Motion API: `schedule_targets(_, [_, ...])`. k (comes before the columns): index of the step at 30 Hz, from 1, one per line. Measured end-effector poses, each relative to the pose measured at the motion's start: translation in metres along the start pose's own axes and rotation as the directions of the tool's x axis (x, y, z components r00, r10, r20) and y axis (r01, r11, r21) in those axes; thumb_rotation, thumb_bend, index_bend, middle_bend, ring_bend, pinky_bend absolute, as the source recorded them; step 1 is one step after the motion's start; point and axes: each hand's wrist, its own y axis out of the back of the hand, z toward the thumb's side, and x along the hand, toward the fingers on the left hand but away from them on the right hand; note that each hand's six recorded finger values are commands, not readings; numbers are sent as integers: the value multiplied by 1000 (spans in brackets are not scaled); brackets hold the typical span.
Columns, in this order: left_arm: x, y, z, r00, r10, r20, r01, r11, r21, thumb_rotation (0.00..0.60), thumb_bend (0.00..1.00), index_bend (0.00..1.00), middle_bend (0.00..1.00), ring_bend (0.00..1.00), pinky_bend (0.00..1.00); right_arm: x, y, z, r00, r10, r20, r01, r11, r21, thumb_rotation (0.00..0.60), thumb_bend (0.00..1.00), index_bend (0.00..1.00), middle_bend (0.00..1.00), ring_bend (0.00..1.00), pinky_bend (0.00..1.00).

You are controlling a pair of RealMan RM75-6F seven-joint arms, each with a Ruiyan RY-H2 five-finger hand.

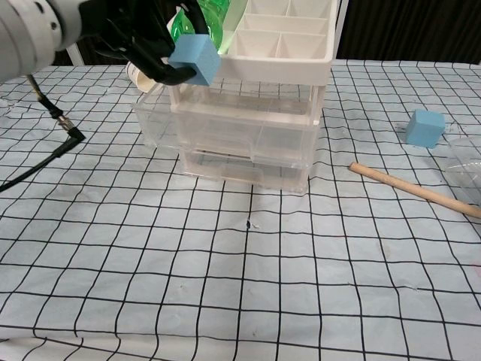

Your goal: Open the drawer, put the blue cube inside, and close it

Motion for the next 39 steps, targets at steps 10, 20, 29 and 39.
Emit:
schedule_targets(10, [7,-13,8,1000,-11,-7,11,1000,2,600,121,400,1000,1000,967,0,0,0,1000,2,-1,-2,1000,-1,600,188,0,0,0,187])
schedule_targets(20, [-19,4,5,999,32,35,-30,998,-56,600,393,641,1000,1000,967,1,0,0,1000,1,-1,-1,1000,2,600,188,0,0,0,187])
schedule_targets(29, [-57,10,-28,1000,-5,0,5,1000,-25,600,395,662,1000,1000,967,1,0,0,1000,-1,0,1,1000,4,600,191,0,0,0,187])
schedule_targets(39, [-90,-5,-60,992,-120,-51,121,992,24,600,399,680,1000,1000,967,1,0,1,1000,2,0,-2,1000,4,600,191,0,0,0,187])
